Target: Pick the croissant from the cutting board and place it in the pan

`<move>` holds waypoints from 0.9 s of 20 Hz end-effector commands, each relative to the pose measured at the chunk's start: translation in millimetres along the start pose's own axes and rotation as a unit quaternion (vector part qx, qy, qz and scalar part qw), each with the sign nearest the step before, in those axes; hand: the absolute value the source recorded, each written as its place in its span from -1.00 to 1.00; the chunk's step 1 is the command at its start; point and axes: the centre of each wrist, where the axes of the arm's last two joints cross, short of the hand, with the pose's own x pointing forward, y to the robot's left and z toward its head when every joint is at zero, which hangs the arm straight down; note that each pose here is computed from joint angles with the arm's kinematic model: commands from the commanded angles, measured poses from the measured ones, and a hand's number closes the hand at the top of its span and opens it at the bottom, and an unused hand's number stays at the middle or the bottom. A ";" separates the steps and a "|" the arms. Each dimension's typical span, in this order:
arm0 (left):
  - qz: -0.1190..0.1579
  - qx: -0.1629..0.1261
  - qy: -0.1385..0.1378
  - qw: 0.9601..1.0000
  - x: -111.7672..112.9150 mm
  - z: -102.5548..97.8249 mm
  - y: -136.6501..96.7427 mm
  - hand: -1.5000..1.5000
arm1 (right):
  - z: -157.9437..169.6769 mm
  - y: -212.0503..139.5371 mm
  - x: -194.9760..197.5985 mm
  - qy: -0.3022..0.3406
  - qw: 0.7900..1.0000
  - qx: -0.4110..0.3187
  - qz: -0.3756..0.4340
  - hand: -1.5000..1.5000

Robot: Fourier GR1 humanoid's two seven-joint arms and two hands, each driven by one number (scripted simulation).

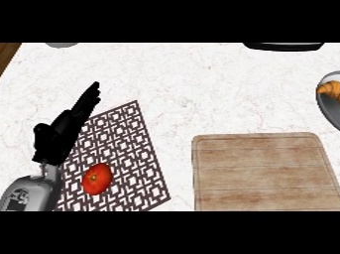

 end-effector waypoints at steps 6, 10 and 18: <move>-0.004 0.002 0.010 1.000 -13.1 11.9 11.5 0.00 | 54.2 -22.8 -28.5 -0.036 0.998 0.012 -0.043 -1.00; 0.002 0.008 0.004 1.000 -0.1 4.6 -9.3 0.00 | 66.9 -26.4 -34.1 -0.040 0.998 0.025 -0.044 -1.00; 0.001 0.008 0.013 1.000 -9.5 9.6 0.3 0.00 | 87.6 -25.1 -46.6 -0.052 0.998 0.019 -0.039 -1.00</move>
